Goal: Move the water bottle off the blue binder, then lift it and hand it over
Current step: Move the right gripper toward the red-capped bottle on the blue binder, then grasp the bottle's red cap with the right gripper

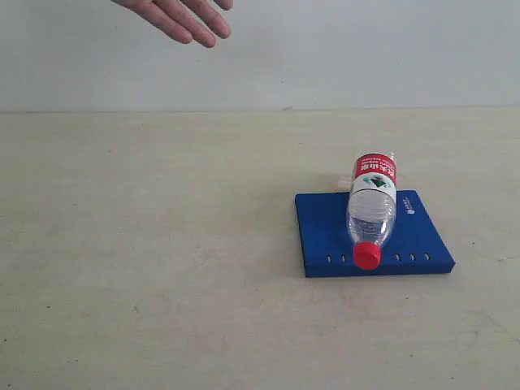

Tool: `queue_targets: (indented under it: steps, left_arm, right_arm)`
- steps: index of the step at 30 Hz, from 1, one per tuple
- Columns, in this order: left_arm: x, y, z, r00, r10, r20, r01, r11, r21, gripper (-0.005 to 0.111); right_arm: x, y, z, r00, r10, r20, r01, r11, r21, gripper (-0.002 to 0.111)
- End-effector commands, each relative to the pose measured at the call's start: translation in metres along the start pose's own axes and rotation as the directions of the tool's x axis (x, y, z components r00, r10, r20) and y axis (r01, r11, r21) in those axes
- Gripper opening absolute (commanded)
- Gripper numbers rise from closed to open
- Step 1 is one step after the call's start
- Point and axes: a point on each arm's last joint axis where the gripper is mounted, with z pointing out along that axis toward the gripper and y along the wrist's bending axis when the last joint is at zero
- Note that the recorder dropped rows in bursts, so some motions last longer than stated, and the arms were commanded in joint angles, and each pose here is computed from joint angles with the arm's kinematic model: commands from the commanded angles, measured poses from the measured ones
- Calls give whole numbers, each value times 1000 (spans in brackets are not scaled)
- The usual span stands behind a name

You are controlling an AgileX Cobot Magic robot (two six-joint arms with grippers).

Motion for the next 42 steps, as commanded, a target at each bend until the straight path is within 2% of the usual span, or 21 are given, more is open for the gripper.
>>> queue_targets:
  steps: [1, 3, 6, 8, 9, 10, 12, 14, 15, 16, 19, 24, 25, 28, 30, 33, 37, 39, 42]
  left_arm:
    - [-1, 0, -1, 1000, 13, 8, -13, 1000, -3, 5]
    - [-1, 0, -1, 1000, 13, 8, -13, 1000, -3, 5]
    - [-1, 0, -1, 1000, 13, 8, -13, 1000, -3, 5]
    - [-1, 0, -1, 1000, 13, 8, -13, 1000, -3, 5]
    - [-1, 0, -1, 1000, 13, 8, -13, 1000, -3, 5]
    - [-1, 0, -1, 1000, 13, 8, -13, 1000, -3, 5]
    - [-1, 0, -1, 1000, 13, 8, -13, 1000, -3, 5]
    - [-1, 0, -1, 1000, 13, 8, -13, 1000, -3, 5]
    - [-1, 0, -1, 1000, 13, 8, -13, 1000, -3, 5]
    - [-1, 0, -1, 1000, 13, 8, -13, 1000, -3, 5]
    - [-1, 0, -1, 1000, 13, 8, -13, 1000, -3, 5]
    - [-1, 0, -1, 1000, 13, 8, -13, 1000, -3, 5]
    - [-1, 0, -1, 1000, 13, 8, -13, 1000, -3, 5]
    - [-1, 0, -1, 1000, 13, 8, -13, 1000, -3, 5]
    - [-1, 0, -1, 1000, 13, 8, -13, 1000, -3, 5]
    - [-1, 0, -1, 1000, 13, 8, -13, 1000, -3, 5]
    - [-1, 0, -1, 1000, 13, 8, -13, 1000, -3, 5]
    - [-1, 0, -1, 1000, 13, 8, -13, 1000, -3, 5]
    - [-1, 0, -1, 1000, 13, 8, -13, 1000, -3, 5]
  right_arm:
    - [-21, 3, -3, 969, 83, 232, -75, 996, -46, 0]
    - [-31, 3, -6, 934, 128, 334, -109, 991, -73, 0]
    - [-38, 3, -9, 882, 245, 402, -211, 969, -128, 0]
    - [-40, 2, -10, 836, 371, 405, -325, 928, -180, 0]
    - [-40, 1, -9, 803, 458, 381, -408, 889, -209, 0]
    - [-39, 1, -9, 767, 536, 352, -482, 844, -235, 0]
    - [-34, 1, -7, 629, 738, 246, -680, 675, -285, 0]
    - [-26, 1, -4, 446, 887, 116, -850, 461, -256, 0]
    - [-21, 2, -3, 397, 914, 79, -888, 404, -219, 0]
    - [-16, 2, -2, 373, 927, 50, -911, 376, -171, 0]
    - [-7, 2, -1, 459, 888, 15, -885, 459, -82, 0]
    - [-35, 11, -7, 658, 749, 81, -700, 647, -303, 0]
    - [-43, 15, -7, 709, 701, 70, -654, 692, -306, 0]
    - [-62, 33, 2, 922, 379, -79, -387, 890, -241, 0]
    - [-69, 46, 19, 965, 115, -236, -173, 955, -242, 0]
    - [-62, 70, 53, 879, -152, -452, 7, 952, -306, 0]
    - [-32, 98, 90, 715, -289, -637, 56, 931, -361, 1]
    - [-13, 110, 108, 645, -325, -691, 69, 926, -371, 8]
    - [9, 119, 131, 563, -341, -753, 89, 930, -356, 31]
